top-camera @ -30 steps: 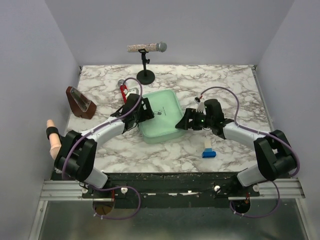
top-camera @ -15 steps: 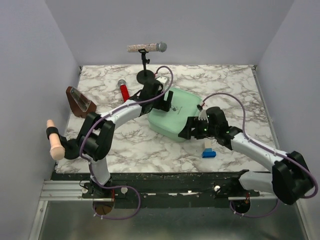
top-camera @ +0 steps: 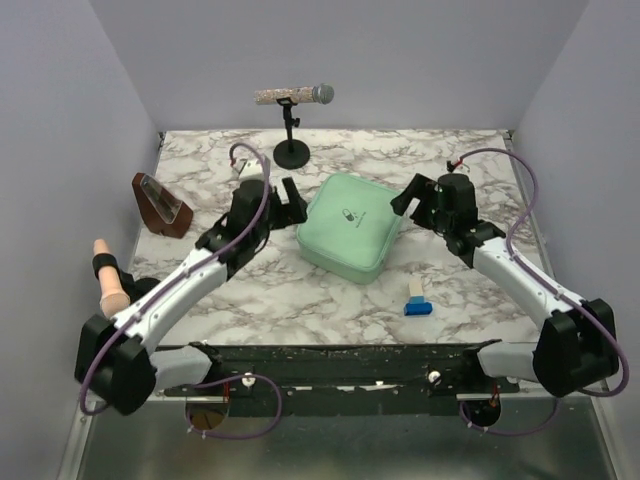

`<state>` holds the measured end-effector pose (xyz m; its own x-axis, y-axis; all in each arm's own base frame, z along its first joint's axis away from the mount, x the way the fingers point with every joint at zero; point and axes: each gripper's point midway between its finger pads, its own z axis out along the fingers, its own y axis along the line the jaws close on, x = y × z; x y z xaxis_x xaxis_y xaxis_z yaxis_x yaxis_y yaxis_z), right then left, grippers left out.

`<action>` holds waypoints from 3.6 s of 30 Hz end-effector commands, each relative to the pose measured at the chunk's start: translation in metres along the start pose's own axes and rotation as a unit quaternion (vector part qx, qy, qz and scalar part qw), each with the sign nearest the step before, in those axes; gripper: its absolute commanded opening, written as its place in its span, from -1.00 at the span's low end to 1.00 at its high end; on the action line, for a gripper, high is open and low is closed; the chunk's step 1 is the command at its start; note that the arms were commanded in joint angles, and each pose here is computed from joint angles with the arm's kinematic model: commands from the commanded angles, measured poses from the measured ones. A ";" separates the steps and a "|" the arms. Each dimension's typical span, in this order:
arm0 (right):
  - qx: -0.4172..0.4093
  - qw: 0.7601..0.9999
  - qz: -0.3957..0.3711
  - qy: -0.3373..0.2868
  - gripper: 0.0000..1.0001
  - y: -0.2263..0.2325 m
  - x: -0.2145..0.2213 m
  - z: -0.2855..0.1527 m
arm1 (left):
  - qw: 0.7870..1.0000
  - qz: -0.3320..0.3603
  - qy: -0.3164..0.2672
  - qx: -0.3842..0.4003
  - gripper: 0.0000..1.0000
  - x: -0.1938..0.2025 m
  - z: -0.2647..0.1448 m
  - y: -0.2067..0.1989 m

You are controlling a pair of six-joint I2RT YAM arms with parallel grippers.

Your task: Organize the medicine kit

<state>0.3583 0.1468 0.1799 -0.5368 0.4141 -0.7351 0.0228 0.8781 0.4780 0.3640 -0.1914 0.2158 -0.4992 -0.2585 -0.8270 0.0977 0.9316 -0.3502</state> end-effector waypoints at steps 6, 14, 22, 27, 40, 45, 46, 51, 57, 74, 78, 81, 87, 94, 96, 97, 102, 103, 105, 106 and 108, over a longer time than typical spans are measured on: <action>0.087 0.991 0.082 -0.062 0.57 -0.049 -0.087 0.073 | 0.993 -0.111 0.034 0.028 0.89 0.109 -0.041 0.001; 0.054 0.993 0.079 0.069 0.39 -0.042 -0.061 0.140 | 0.991 -0.081 0.111 -0.004 0.82 0.172 -0.041 0.025; -0.122 0.975 0.114 0.147 0.44 -0.003 -0.002 0.152 | 0.987 -0.086 0.114 0.080 0.89 0.166 -0.023 -0.017; -0.140 0.969 0.120 0.162 0.44 -0.007 0.026 0.128 | 0.983 -0.100 0.113 0.100 0.93 0.157 -0.008 -0.030; -0.159 0.963 0.056 0.209 0.44 0.026 0.127 0.054 | 0.976 -0.174 0.102 -0.084 0.87 0.128 0.013 0.063; -0.161 0.959 0.053 0.227 0.44 0.035 0.152 0.041 | 0.975 -0.161 0.057 -0.140 0.88 0.096 -0.014 0.098; -0.151 0.961 0.056 0.225 0.44 0.031 0.152 0.040 | 0.975 -0.153 0.053 -0.152 0.88 0.092 -0.022 0.104; -0.078 0.985 0.018 0.155 0.52 0.007 0.120 0.022 | 0.980 -0.122 0.004 -0.158 0.89 0.062 -0.068 0.115; -0.113 0.986 -0.019 0.121 0.58 0.015 0.101 -0.009 | 0.985 -0.127 -0.049 -0.106 0.90 0.036 -0.096 0.102; -0.163 0.961 -0.171 0.143 0.57 0.044 0.159 -0.062 | 0.987 -0.144 0.062 0.028 0.86 0.072 -0.039 0.027; -0.129 0.956 -0.211 0.156 0.54 0.047 0.172 -0.059 | 0.986 -0.143 0.068 0.057 0.86 0.066 -0.049 0.003; -0.101 0.957 -0.216 0.164 0.49 0.042 0.180 -0.054 | 0.983 -0.136 0.092 0.081 0.86 0.073 -0.054 -0.022; -0.075 0.968 -0.189 0.144 0.48 0.035 0.178 -0.049 | 0.985 -0.125 0.084 0.081 0.86 0.072 -0.063 -0.032; 0.025 0.970 -0.206 0.127 0.48 0.023 0.161 -0.033 | 0.981 -0.125 0.127 0.080 0.86 0.107 -0.041 -0.032; 0.067 0.966 -0.216 0.122 0.48 0.007 0.156 -0.037 | 0.981 -0.118 0.138 0.065 0.86 0.118 -0.033 -0.026; 0.078 0.967 -0.216 0.114 0.47 0.000 0.151 -0.042 | 0.981 -0.115 0.144 0.057 0.86 0.124 -0.030 -0.023; 0.094 0.969 -0.215 0.082 0.45 -0.020 0.134 -0.064 | 0.983 -0.092 0.155 0.016 0.86 0.143 -0.017 -0.002; 0.097 0.968 -0.218 0.083 0.44 -0.022 0.133 -0.067 | 0.983 -0.087 0.159 0.013 0.86 0.146 -0.015 0.000; 0.097 0.967 -0.219 0.085 0.43 -0.022 0.130 -0.072 | 0.983 -0.082 0.163 0.010 0.86 0.149 -0.013 0.002; 0.078 0.969 -0.217 0.085 0.43 -0.016 0.130 -0.073 | 0.983 -0.081 0.165 0.009 0.86 0.151 -0.012 0.003; 0.004 0.972 -0.220 0.082 0.42 0.006 0.133 -0.074 | 0.983 -0.079 0.164 0.011 0.86 0.151 -0.012 0.003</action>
<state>0.2298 0.1857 0.1155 -0.6517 -0.0183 -0.7583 -0.1542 0.9820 0.1088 0.2853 -0.2379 0.1244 -0.7303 -0.3483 -0.5877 0.0426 0.8354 -0.5480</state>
